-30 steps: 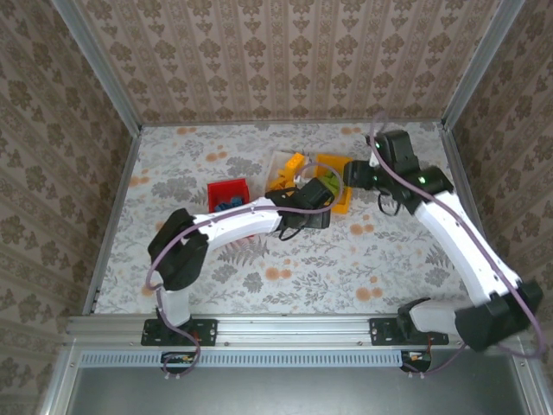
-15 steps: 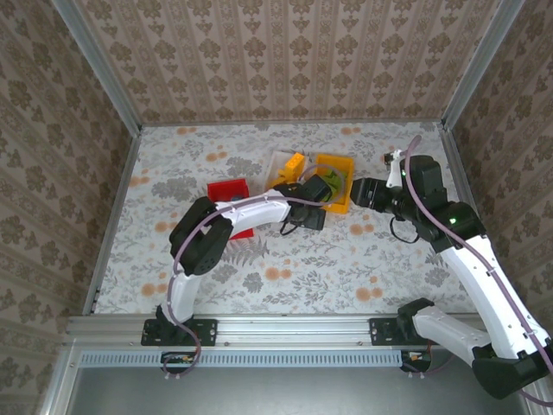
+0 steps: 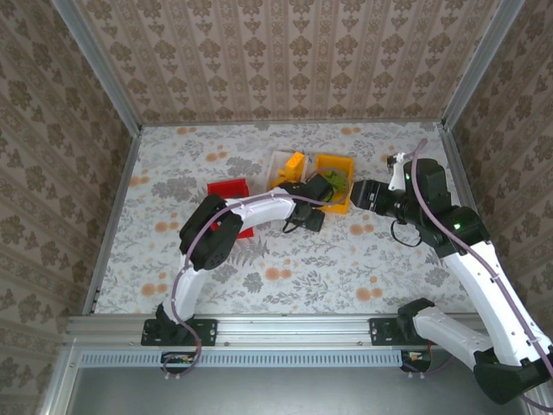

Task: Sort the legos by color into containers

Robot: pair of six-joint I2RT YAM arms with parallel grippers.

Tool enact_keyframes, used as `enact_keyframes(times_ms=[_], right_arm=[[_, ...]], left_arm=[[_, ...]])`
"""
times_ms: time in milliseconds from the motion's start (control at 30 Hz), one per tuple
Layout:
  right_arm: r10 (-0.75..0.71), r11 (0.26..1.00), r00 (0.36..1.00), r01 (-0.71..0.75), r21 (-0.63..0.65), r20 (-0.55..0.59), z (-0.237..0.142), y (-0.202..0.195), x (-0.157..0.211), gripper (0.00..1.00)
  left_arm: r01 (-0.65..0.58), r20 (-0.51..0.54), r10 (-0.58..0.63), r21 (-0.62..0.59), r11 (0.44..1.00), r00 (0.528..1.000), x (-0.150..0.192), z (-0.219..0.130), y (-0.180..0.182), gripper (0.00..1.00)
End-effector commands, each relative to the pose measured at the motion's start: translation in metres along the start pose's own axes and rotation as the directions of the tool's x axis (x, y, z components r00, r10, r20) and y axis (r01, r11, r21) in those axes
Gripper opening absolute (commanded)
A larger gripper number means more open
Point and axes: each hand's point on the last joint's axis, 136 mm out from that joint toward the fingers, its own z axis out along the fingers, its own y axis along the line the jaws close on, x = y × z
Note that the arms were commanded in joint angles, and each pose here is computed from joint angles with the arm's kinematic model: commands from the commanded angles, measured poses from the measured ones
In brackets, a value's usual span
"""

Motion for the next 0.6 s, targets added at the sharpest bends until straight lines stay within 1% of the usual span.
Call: enact_keyframes(times_ms=[0, 100, 133, 333, 433, 500, 567], right_arm=[[0.020, 1.000, 0.999, -0.020, -0.011, -0.027, -0.006, 0.001, 0.008, 0.68], [0.019, 1.000, 1.000, -0.019, -0.008, -0.025, -0.005, 0.001, 0.007, 0.68], [0.019, 1.000, 1.000, -0.019, -0.009, -0.024, -0.005, 0.001, 0.007, 0.67], [0.012, 1.000, 0.999, -0.012, -0.011, -0.036, -0.002, 0.000, 0.011, 0.67], [-0.005, 1.000, 0.999, 0.003, -0.029, -0.049, -0.002, 0.001, 0.015, 0.67], [-0.031, 0.996, 0.998, 0.027, -0.082, -0.056, -0.003, 0.009, 0.018, 0.66], [-0.070, 0.982, 0.996, 0.058, -0.181, -0.063, -0.005, 0.025, 0.023, 0.66]], left_arm=[[-0.026, -0.041, 0.026, 0.000, 1.000, 0.999, 0.008, 0.013, -0.001, 0.55], [-0.029, -0.027, 0.028, -0.004, 1.000, 0.999, 0.009, 0.008, -0.004, 0.44], [-0.028, -0.021, 0.028, -0.008, 1.000, 0.999, 0.010, 0.006, -0.004, 0.42], [-0.010, 0.031, 0.010, -0.002, 1.000, 0.999, 0.016, -0.022, -0.012, 0.40], [0.007, 0.054, -0.008, 0.012, 1.000, 0.999, 0.023, -0.045, -0.017, 0.40], [0.034, 0.067, -0.035, 0.025, 0.999, 0.997, 0.030, -0.065, -0.015, 0.39], [0.072, 0.087, -0.074, 0.027, 0.997, 0.993, 0.037, -0.086, -0.004, 0.39]])
